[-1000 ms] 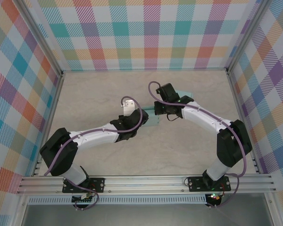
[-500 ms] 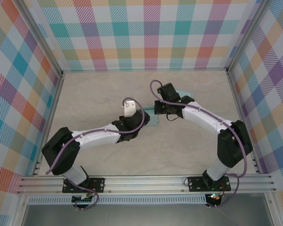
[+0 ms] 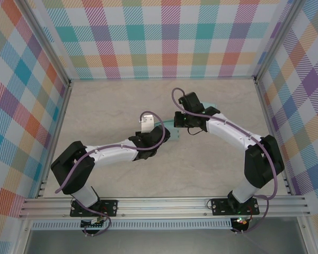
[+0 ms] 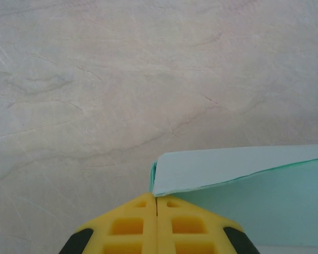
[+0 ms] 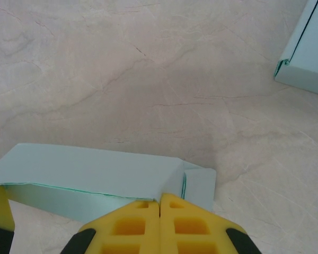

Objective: Fold the paper box

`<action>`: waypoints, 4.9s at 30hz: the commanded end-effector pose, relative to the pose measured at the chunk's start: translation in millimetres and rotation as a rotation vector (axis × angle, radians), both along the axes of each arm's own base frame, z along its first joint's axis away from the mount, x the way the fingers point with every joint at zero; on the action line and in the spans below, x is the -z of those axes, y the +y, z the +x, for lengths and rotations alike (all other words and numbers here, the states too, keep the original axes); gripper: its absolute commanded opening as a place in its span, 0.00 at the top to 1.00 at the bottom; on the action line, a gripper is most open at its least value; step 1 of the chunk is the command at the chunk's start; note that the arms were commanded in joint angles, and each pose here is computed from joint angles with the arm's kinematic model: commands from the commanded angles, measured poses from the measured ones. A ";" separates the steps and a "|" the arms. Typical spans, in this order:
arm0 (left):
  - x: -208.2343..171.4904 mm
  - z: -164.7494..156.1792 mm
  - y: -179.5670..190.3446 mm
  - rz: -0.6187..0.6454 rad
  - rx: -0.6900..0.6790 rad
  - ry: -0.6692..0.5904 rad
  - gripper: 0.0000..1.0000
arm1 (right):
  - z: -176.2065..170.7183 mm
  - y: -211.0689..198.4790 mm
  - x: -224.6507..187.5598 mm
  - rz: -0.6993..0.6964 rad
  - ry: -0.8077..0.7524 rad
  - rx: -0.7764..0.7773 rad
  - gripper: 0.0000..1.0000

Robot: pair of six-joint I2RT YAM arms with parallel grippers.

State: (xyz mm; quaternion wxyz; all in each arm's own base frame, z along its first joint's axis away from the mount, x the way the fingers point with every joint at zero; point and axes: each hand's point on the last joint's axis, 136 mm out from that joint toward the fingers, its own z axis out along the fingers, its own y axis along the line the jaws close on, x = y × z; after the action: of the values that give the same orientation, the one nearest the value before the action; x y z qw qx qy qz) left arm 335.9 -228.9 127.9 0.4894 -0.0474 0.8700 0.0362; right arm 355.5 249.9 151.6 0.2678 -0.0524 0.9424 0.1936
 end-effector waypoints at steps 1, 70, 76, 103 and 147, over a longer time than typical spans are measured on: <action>33.0 -22.1 -20.8 0.000 0.104 0.139 1.00 | -5.0 25.5 -22.4 0.112 -0.051 -0.087 1.00; 36.8 11.0 47.5 -0.463 -0.077 0.226 0.00 | -27.9 -11.0 48.4 -0.199 -0.161 -0.129 1.00; 48.4 8.5 46.4 -0.467 -0.077 0.247 0.01 | -27.5 -10.2 50.9 -0.196 -0.155 -0.126 1.00; 84.5 0.3 38.1 -0.485 -0.055 0.325 0.12 | -23.8 -7.7 53.3 -0.201 -0.158 -0.130 1.00; 118.4 -20.2 56.8 -0.340 -0.162 0.250 0.38 | -5.8 15.0 -22.7 0.102 0.004 0.011 0.00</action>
State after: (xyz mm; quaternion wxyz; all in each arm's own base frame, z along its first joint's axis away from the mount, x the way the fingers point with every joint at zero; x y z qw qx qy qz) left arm 368.1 -210.6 102.2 0.4663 -0.2458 0.8216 -0.2172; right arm 347.0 254.3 175.9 0.2833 -0.0380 0.9321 0.2225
